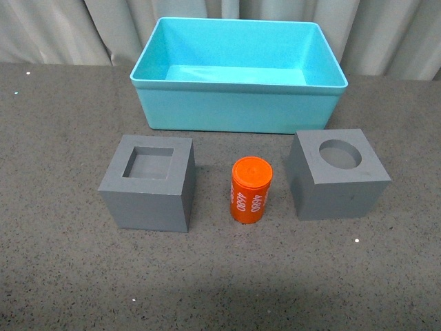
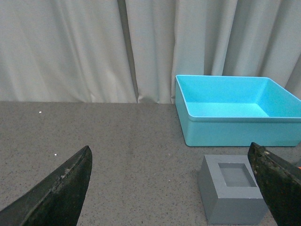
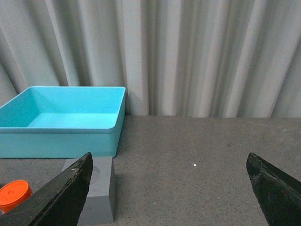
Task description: Place gray and orange parts in blue box
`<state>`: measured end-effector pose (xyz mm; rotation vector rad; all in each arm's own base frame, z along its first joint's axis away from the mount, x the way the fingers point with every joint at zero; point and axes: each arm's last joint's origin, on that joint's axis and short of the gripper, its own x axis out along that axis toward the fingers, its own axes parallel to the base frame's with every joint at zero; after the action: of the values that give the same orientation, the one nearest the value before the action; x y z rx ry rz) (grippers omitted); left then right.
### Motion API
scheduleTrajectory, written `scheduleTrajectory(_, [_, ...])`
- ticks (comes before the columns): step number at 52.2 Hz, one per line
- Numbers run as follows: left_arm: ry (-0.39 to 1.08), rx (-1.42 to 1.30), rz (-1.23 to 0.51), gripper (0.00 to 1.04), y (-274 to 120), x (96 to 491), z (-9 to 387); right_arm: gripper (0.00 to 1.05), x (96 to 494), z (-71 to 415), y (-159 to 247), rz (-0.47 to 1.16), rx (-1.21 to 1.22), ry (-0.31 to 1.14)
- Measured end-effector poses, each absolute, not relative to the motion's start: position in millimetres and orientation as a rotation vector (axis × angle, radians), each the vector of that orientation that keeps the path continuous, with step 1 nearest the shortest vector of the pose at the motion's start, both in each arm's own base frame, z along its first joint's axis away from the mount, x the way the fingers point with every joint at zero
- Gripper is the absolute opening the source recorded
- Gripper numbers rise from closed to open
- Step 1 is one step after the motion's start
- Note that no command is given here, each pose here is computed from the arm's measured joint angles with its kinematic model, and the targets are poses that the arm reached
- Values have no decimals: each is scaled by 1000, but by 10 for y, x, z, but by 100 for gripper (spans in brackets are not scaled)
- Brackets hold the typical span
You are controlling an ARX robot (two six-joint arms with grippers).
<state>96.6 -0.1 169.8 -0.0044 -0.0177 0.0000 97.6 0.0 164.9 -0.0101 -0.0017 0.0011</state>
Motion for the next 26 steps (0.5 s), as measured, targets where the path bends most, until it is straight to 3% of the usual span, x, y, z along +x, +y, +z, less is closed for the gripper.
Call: scheduleTrajectory(26, [-18,-4,0,98,-1,966,1698,95,976,1649,0,1,-10,-2])
